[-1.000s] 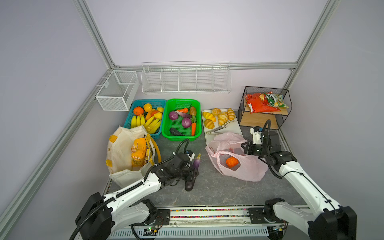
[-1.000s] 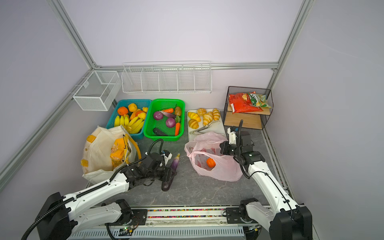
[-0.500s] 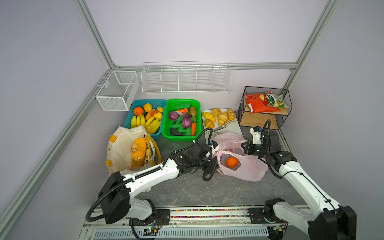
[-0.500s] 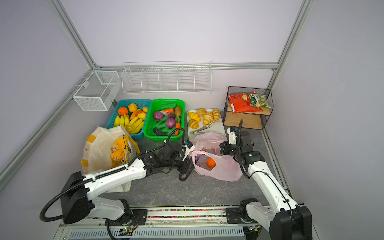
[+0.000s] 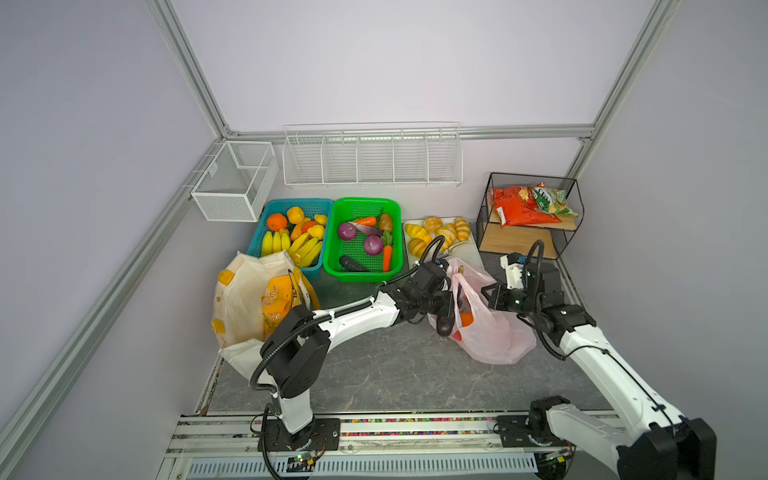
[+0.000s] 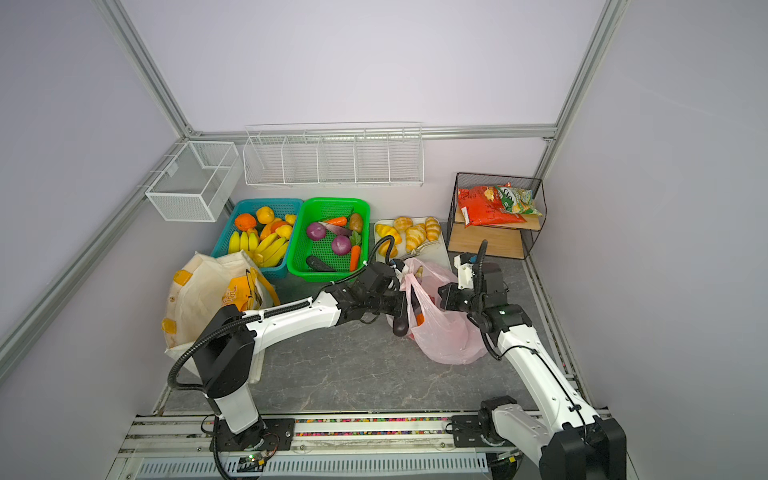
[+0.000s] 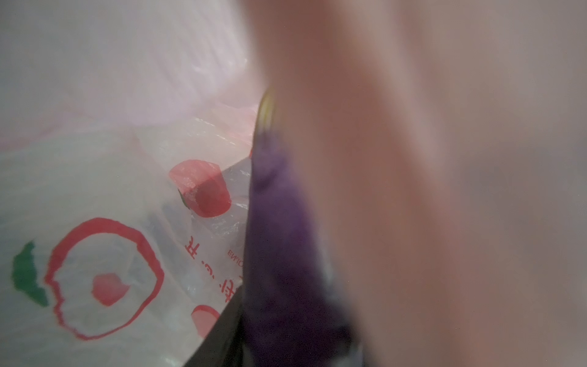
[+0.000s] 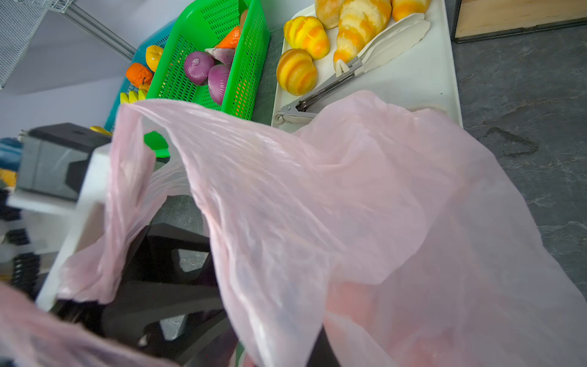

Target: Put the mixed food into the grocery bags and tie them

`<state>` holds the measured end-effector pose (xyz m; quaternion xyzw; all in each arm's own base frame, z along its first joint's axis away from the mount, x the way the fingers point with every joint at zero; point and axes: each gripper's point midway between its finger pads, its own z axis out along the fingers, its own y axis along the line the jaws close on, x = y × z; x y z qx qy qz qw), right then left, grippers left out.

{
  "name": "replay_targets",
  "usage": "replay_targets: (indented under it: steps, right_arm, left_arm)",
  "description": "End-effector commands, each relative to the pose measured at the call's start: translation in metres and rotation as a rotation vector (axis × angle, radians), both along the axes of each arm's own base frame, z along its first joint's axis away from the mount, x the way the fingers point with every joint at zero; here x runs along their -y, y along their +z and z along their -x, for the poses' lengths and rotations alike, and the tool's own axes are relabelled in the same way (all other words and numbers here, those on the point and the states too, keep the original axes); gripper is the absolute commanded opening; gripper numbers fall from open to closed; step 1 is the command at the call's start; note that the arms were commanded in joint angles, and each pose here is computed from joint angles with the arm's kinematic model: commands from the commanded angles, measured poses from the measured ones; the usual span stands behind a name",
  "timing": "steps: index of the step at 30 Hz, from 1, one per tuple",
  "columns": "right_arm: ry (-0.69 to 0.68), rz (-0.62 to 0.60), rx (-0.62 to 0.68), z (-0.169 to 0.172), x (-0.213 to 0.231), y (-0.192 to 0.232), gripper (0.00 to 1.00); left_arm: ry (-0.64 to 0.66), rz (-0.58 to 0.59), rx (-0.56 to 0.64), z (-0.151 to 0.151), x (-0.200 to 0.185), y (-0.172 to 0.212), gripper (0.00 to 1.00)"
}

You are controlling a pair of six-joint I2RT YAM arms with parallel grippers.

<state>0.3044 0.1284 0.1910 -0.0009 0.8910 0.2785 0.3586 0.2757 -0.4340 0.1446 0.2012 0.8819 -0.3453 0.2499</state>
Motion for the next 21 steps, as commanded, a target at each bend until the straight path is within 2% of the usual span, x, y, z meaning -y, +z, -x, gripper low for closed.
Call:
replay_targets:
  steps: [1, 8, 16, 21]
  right_arm:
    - [0.027, 0.008, 0.019, 0.005, 0.0, 0.0, 0.06]
    - [0.02, 0.098, 0.054, 0.009, 0.012, 0.001, 0.06]
    - [0.064, 0.079, 0.066, 0.012, 0.005, 0.004, 0.06]
    - [0.079, 0.069, 0.067, 0.015, 0.003, 0.004, 0.06]
  left_arm:
    - [0.05, 0.067, -0.005, -0.021, 0.011, 0.015, 0.3]
    - [0.1, 0.133, -0.123, -0.025, -0.01, 0.008, 0.29]
    - [0.143, 0.231, -0.152, -0.033, -0.019, 0.032, 0.27]
    - [0.187, 0.362, -0.22, -0.046, -0.015, 0.043, 0.23]
